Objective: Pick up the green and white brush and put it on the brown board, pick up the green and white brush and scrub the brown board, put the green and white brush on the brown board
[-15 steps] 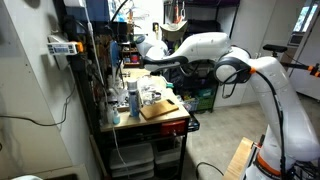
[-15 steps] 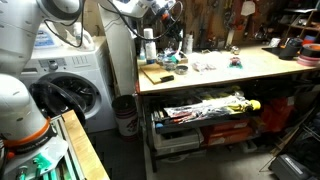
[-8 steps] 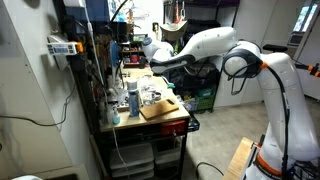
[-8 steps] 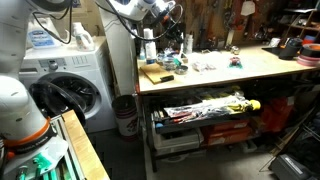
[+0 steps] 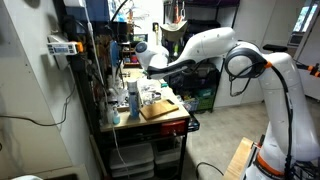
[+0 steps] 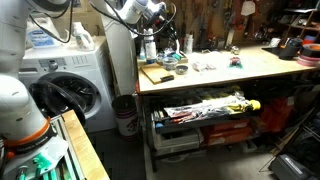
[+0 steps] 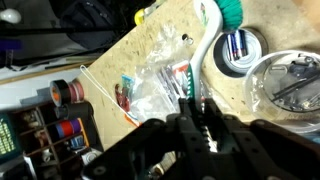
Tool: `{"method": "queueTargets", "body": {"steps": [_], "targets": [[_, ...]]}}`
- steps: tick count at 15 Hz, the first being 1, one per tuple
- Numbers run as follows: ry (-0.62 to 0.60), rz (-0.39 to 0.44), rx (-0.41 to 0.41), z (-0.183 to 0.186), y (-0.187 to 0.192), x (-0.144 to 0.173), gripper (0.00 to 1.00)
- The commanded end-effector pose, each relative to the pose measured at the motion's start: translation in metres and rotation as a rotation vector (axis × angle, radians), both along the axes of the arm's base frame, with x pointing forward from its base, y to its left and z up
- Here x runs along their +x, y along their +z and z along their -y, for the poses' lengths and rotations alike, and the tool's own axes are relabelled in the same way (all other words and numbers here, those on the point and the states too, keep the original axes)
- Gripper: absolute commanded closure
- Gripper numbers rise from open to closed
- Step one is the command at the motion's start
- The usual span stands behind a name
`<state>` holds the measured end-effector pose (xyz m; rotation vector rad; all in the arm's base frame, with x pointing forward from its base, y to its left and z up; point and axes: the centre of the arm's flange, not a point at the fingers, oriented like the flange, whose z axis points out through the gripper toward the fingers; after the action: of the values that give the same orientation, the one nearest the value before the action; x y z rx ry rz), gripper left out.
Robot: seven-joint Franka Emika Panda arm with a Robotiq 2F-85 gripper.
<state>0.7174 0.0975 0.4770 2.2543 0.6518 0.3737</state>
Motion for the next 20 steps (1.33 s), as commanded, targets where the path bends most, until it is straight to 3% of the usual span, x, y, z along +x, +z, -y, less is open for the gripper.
{"method": "queueTargets", "body": {"steps": [1, 6, 11, 15, 17, 18, 20], "targets": [[0.133, 0.050, -0.077, -0.007, -0.006, -0.041, 0.95], [0.257, 0.084, -0.134, -0.013, -0.009, -0.069, 0.95], [0.396, 0.019, -0.091, -0.032, -0.025, -0.101, 0.95], [0.321, 0.029, -0.096, -0.026, -0.030, -0.129, 0.95], [0.259, 0.090, -0.052, -0.023, -0.029, -0.133, 0.95], [0.305, 0.045, -0.061, -0.032, -0.029, -0.111, 0.79], [0.276, 0.072, -0.043, -0.029, -0.025, -0.117, 0.79]]}}
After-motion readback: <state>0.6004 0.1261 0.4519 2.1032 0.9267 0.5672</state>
